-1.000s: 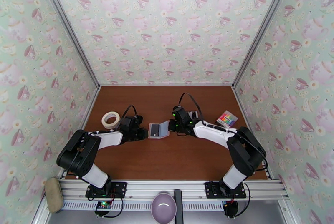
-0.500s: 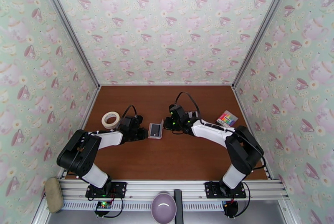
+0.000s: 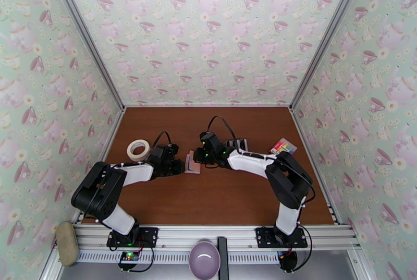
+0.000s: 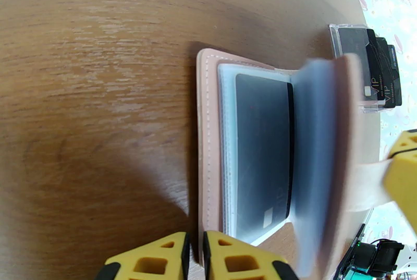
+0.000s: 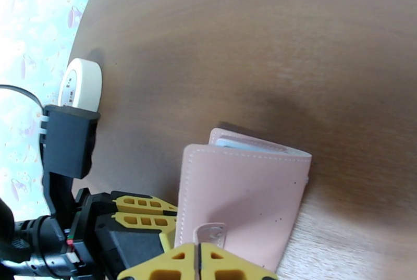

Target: Put the credit cards into the card holder

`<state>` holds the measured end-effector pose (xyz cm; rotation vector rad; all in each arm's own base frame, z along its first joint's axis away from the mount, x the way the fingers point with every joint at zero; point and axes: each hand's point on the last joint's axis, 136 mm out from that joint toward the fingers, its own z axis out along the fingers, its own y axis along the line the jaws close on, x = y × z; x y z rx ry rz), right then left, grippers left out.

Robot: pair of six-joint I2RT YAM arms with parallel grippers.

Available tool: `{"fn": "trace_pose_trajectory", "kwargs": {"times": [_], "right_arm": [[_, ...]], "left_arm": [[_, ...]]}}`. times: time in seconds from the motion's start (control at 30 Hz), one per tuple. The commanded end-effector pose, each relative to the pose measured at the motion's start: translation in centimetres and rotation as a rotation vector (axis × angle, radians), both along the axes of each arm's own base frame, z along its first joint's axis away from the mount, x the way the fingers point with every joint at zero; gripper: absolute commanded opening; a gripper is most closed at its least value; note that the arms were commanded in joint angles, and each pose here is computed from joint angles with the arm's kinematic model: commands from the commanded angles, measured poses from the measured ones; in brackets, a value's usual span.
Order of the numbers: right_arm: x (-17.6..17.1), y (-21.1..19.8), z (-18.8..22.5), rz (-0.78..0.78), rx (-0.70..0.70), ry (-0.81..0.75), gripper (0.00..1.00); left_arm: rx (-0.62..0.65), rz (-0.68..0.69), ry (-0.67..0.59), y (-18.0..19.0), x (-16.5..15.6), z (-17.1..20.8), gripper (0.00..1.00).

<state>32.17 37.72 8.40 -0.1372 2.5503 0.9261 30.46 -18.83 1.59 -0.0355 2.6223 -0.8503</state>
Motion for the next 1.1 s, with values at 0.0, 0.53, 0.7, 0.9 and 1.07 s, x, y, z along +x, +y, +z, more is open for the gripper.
{"fn": "trace_pose_trajectory", "kwargs": {"times": [0.0,0.53,0.7,0.9,1.07], "right_arm": [[-0.3,1.2,-0.9,0.013,0.002,0.033,0.06],[-0.5,1.6,-4.2,0.014,-0.046,0.083,0.22],[-0.6,2.5,-2.9,0.040,-0.008,0.067,0.42],[-0.7,3.0,-1.3,0.056,0.013,0.049,0.51],[-1.0,3.8,0.1,0.078,0.083,0.059,0.55]], "left_arm": [[0.033,-0.045,0.141,-0.3,-3.2,-3.2,0.17],[0.040,-0.029,0.107,0.1,-2.9,-2.4,0.17],[0.025,-0.038,0.116,-0.2,-3.0,-2.5,0.17],[0.024,-0.039,0.113,-0.1,-3.1,-2.4,0.17],[0.019,-0.039,0.109,-0.2,-3.0,-2.2,0.17]]}}
